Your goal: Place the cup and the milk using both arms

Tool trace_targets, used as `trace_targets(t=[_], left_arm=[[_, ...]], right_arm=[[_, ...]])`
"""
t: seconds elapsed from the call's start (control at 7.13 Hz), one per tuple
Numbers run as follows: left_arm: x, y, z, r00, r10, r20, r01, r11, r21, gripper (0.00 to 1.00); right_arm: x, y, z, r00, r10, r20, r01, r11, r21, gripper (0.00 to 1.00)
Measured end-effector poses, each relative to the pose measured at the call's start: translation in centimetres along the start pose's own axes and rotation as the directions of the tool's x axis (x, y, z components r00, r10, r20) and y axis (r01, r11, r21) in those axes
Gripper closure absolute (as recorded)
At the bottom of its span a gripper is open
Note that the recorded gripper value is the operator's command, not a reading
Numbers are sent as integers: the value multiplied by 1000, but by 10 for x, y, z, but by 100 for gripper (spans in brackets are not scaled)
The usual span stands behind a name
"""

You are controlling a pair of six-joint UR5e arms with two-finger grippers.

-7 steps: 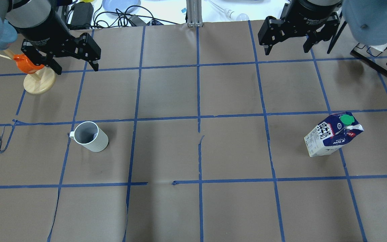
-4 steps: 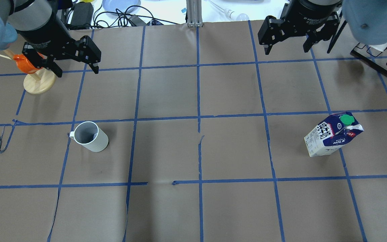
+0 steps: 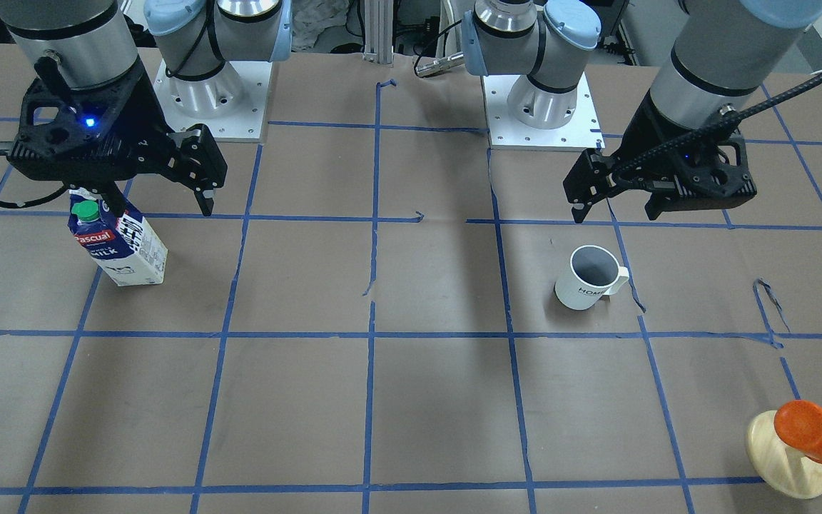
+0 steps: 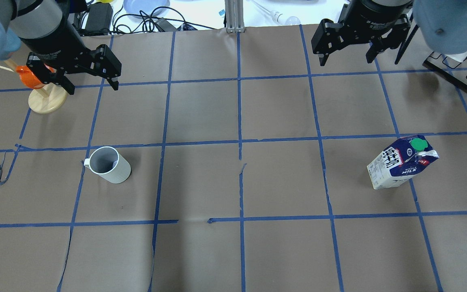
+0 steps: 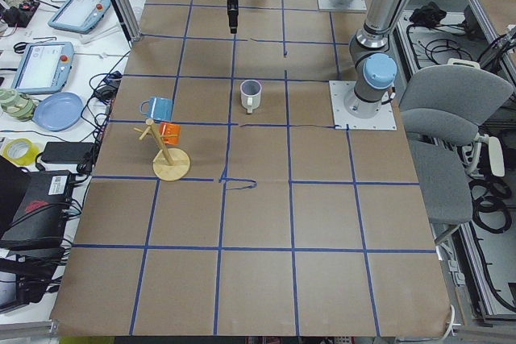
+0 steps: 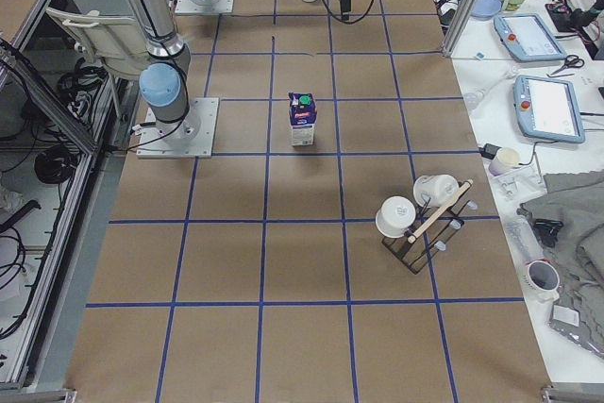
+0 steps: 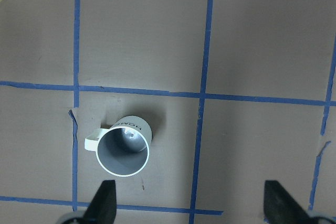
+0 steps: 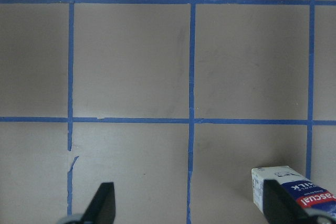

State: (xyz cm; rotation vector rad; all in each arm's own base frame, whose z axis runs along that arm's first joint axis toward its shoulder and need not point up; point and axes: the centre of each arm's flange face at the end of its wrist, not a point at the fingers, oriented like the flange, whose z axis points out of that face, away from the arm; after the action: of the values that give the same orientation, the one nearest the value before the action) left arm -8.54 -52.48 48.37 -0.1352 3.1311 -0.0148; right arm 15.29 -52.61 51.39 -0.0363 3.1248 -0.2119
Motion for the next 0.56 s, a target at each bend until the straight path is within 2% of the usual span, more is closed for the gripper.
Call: trace_targets(t=[0.42,0.56], left_arm=[[-46,-5,25,989,-84,119,89,995,-40,0],[-59,-6,41,986,-105,133,115,991,-70,0]], right_arm=[[0,0,0,1000,-1,0,1,1000,-1,0],[0,0,0,1000,0,0,0,1000,-1,0]])
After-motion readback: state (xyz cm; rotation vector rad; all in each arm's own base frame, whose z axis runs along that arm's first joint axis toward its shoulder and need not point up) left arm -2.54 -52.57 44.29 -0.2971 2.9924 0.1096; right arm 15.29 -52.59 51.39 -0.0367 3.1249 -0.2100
